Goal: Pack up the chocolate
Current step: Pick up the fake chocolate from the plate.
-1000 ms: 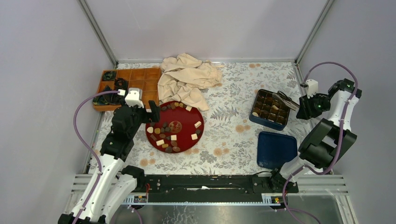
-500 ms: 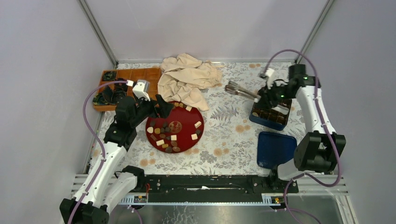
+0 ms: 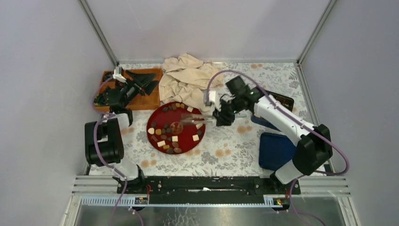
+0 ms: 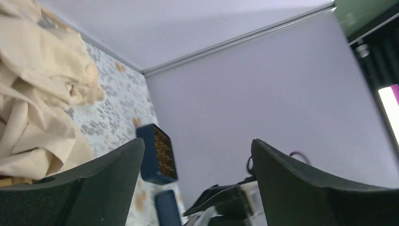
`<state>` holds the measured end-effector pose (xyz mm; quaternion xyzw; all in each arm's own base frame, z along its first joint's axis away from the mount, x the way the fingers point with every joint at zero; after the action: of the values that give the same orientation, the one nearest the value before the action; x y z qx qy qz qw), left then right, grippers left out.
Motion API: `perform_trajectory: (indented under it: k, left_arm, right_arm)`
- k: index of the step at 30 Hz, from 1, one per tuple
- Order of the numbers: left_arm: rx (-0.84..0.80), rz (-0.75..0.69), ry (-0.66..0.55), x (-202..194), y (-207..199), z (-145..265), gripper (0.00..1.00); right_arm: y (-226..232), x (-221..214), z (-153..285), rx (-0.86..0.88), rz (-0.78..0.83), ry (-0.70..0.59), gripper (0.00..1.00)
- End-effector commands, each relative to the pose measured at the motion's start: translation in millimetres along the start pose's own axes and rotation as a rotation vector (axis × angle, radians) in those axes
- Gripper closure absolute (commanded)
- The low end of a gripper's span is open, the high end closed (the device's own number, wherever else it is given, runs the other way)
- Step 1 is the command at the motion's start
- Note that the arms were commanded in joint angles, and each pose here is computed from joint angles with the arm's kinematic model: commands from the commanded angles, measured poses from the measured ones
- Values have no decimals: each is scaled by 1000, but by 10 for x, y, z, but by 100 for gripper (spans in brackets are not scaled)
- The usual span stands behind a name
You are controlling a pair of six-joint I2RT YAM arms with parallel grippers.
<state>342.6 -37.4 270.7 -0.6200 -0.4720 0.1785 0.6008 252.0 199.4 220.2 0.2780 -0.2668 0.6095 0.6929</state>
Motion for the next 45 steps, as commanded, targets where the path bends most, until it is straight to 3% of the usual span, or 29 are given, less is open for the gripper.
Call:
perform_trajectory:
  k: [1,8,9,11,14,16,26,45]
  left_arm:
    - [-235,-1,120,77,-330,133,9]
    - [-105,-145,119,50,-273,148,5]
    - [-62,-233,115,52,-242,150,4]
    - [132,-400,86,114,-173,157,3]
    - [578,-764,109,34,-192,221,1]
    - [647,-846,76,8,-289,333,1]
    - [696,-936,7,-129,-252,679,1]
    - [680,-933,3,-148,-264,684,1]
  right_arm:
    - [80,75,-358,-37,113,86,57]
    - [128,6,-692,-37,152,189,56]
    - [110,-16,-717,-42,150,207,56]
    - [94,-52,-763,-52,160,242,56]
    - [94,-86,-807,-67,189,277,55]
    - [97,-95,-823,-74,209,287,55]
    - [229,-62,-1007,-36,266,325,54]
    - [127,92,-1236,-35,215,337,57]
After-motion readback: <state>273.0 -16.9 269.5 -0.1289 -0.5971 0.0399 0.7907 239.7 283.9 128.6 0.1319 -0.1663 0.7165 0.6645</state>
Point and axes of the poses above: each gripper's point midway between its finger pads, its own z axis back along the fingers, its own y axis along the line the jaws close on, x = y × z, the point moved 7 cm from there along z, back along the fingers
